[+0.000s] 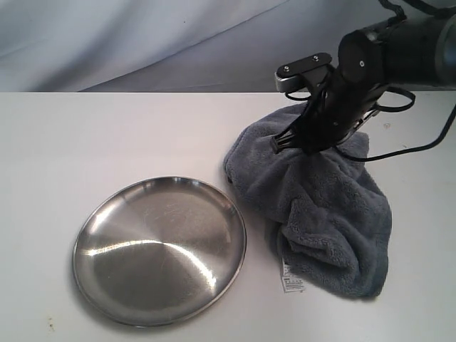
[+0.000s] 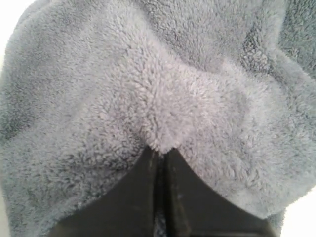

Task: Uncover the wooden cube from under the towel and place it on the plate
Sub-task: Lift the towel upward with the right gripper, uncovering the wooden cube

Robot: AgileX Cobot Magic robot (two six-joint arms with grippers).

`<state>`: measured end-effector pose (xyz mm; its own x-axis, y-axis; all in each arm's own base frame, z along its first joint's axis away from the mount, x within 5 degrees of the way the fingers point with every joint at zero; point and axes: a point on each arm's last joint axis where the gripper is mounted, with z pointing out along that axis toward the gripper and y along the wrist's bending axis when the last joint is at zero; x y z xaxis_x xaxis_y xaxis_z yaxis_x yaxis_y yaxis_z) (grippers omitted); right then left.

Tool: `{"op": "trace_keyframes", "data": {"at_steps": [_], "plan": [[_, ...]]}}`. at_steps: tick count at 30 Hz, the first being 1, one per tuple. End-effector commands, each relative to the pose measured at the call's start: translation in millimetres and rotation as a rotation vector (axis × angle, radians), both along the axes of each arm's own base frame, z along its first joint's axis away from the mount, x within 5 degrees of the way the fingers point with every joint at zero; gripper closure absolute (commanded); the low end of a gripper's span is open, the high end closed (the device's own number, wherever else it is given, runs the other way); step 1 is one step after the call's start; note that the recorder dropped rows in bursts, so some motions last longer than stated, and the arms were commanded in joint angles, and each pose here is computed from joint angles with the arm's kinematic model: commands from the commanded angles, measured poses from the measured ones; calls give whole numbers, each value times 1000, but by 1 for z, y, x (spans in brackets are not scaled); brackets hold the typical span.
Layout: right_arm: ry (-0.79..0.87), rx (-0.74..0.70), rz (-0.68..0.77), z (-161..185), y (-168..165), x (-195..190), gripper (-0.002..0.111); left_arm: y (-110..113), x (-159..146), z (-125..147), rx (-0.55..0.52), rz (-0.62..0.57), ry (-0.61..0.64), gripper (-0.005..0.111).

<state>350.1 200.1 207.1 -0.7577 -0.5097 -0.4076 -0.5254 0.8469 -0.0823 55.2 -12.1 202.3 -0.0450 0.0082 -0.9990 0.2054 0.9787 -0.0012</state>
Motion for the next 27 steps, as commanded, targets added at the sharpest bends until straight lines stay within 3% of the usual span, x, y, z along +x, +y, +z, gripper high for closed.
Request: {"op": "trace_keyframes", "data": {"at_steps": [1,10,18,27], "plan": [[-72,38,1,27,-1,-4,108,0,0,-1,-4,-7,2,107],[-229,127,7,83,-9,-17,108,0,0,-1,-4,-7,2,107],[-355,122,-29,114,-21,-24,108,0,0,-1,-4,-7,2,107],[-482,372,-54,132,-8,-19,108,0,0,-1,-4,-7,2,107]]}}
